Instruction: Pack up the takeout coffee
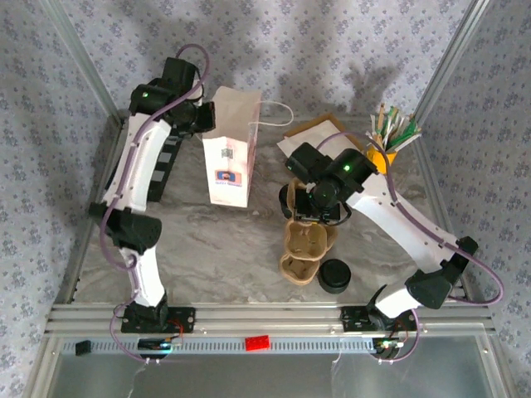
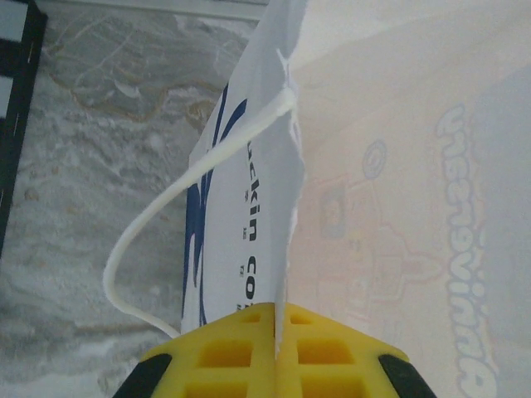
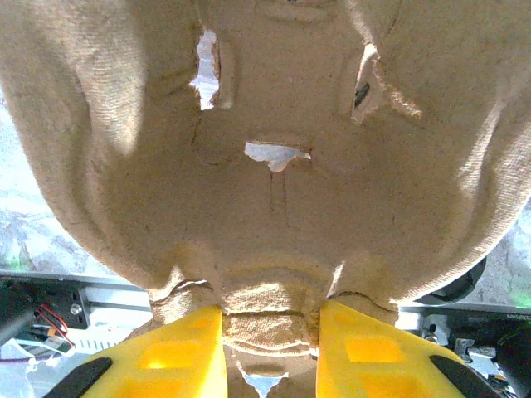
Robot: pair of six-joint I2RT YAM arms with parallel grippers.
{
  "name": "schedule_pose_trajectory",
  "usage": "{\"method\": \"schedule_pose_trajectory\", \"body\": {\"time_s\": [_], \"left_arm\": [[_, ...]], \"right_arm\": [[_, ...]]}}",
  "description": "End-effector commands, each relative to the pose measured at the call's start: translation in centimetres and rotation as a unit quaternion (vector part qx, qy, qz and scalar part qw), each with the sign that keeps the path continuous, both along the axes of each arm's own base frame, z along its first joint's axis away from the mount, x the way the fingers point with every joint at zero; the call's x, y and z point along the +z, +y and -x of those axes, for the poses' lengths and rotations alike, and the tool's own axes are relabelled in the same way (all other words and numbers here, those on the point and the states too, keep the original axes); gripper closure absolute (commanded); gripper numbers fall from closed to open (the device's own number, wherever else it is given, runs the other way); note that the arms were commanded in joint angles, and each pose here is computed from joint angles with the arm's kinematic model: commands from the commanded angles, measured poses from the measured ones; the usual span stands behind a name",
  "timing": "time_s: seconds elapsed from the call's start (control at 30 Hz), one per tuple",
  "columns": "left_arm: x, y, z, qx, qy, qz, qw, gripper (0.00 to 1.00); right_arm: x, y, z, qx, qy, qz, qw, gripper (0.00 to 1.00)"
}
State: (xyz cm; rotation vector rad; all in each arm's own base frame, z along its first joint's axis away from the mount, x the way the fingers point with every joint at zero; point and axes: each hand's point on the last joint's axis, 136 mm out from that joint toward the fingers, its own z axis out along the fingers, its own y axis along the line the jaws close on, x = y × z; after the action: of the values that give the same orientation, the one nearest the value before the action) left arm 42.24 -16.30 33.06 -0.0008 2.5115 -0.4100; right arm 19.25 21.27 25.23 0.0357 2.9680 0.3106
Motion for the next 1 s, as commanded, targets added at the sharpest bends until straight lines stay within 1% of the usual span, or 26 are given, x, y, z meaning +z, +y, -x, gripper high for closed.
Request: {"method": "schedule_pose_trajectory", "body": {"time_s": [0.0, 0.1, 0.23, 0.33, 0.4, 0.5, 0.53, 0.67, 0.73, 0.87, 0.97], "left_arm": [[1.9, 0.2, 3.1, 0.021, -0.016, 0.021, 0.999, 1.00], [1.6, 0.6, 5.0, 0.041, -0.022, 0.048, 0.998, 1.00], [0.4, 1.5, 8.0, 0.074, -0.008, 0.071, 0.995, 1.00], [-0.1, 1.9, 10.1, 0.094, -0.007, 0.080, 0.992, 1.00], [-0.7, 2.2, 11.4, 0.104, -0.006, 0.076, 0.992, 1.00], [-1.2, 2.1, 13.2, 0.111, -0.010, 0.080, 0.991, 1.00], [-1.4, 1.5, 13.8, 0.103, -0.011, 0.092, 0.990, 1.00], [-2.4, 0.5, 16.0, 0.090, -0.013, 0.091, 0.992, 1.00], [-2.5, 0.0, 16.7, 0.080, -0.017, 0.102, 0.991, 1.00], [-2.8, -0.7, 18.0, 0.069, -0.010, 0.122, 0.990, 1.00], [-3.3, -1.0, 18.6, 0.063, -0.008, 0.114, 0.991, 1.00]], "right_arm": [[1.9, -0.5, 1.4, -0.002, -0.006, -0.014, 1.000, 0.73], [2.6, -0.8, 2.1, -0.005, -0.005, -0.017, 1.000, 0.72], [4.0, -0.9, 3.2, -0.010, -0.006, -0.026, 1.000, 0.72], [4.8, -0.8, 4.0, -0.013, -0.003, -0.031, 0.999, 0.72], [5.0, -0.9, 4.4, -0.017, -0.002, -0.029, 0.999, 0.73], [5.6, -0.6, 4.7, -0.019, -0.004, -0.038, 0.999, 0.73], [5.8, -0.4, 4.8, -0.018, -0.007, -0.041, 0.999, 0.73], [7.0, 0.0, 5.2, -0.020, -0.014, -0.051, 0.998, 0.73], [7.5, 0.1, 5.2, -0.023, -0.020, -0.059, 0.998, 0.73], [8.4, 0.5, 5.3, -0.022, -0.029, -0.075, 0.997, 0.73], [9.2, 0.3, 5.4, -0.023, -0.035, -0.079, 0.996, 0.73]]}}
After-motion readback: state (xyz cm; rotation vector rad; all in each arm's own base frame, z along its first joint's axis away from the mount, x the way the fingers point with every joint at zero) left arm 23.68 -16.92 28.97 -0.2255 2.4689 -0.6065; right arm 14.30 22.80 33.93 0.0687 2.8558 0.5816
